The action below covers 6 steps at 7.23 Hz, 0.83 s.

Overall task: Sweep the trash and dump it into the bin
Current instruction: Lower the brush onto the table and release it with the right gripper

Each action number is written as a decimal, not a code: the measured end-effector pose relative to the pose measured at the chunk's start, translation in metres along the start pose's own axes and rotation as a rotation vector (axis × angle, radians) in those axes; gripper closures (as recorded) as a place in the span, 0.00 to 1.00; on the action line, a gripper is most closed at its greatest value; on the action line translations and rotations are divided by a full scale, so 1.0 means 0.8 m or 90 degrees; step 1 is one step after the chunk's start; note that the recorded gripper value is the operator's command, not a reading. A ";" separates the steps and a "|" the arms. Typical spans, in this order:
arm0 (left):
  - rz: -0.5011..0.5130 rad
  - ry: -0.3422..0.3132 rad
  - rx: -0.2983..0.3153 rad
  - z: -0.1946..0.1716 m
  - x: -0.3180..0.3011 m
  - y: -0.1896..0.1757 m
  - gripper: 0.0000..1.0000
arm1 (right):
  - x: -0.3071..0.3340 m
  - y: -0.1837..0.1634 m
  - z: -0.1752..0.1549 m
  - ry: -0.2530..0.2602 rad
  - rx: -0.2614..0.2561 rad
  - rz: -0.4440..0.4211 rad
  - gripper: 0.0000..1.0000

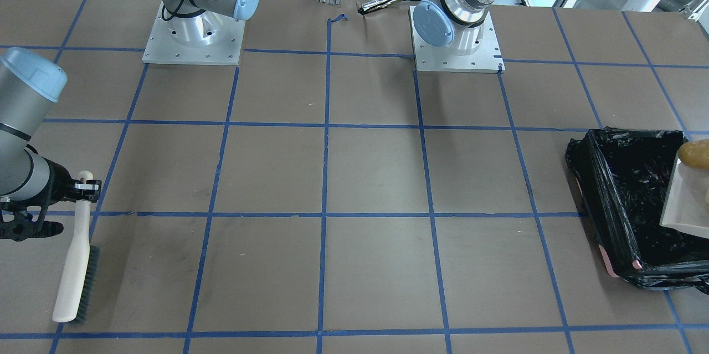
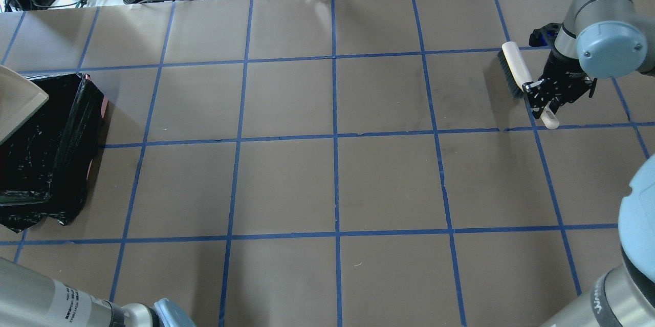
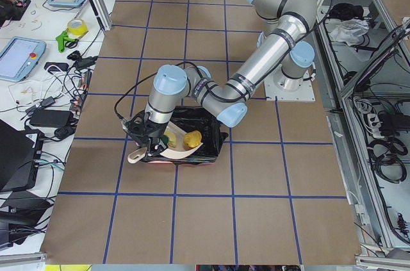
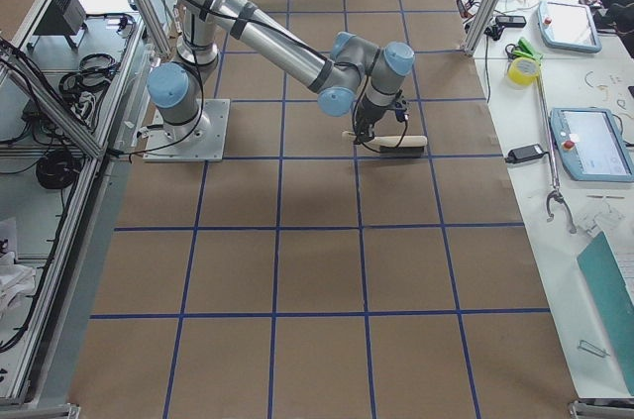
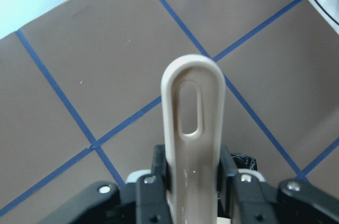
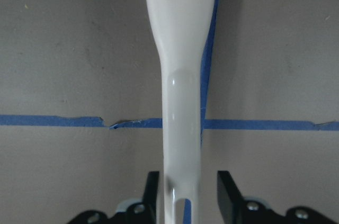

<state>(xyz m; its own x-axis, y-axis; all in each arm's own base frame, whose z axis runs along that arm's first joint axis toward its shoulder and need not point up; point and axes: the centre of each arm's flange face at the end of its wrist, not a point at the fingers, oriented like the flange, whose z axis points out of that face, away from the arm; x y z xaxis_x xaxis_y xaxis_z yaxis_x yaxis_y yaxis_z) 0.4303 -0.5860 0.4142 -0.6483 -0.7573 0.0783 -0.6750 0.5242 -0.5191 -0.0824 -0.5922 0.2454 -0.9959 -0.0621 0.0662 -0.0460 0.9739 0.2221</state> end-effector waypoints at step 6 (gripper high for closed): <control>0.132 0.023 0.142 -0.035 0.053 0.022 1.00 | -0.021 0.039 -0.129 -0.025 0.095 0.004 0.00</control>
<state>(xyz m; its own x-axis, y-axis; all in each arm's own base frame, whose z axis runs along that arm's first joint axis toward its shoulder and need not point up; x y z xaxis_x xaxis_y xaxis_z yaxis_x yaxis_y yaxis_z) 0.3807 -0.5976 0.4322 -0.7786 -0.6272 -0.0203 -0.4360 0.5640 -0.7013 -0.0588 -0.5835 0.3515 -0.9984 -0.0494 0.0280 -0.0472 0.9961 0.0748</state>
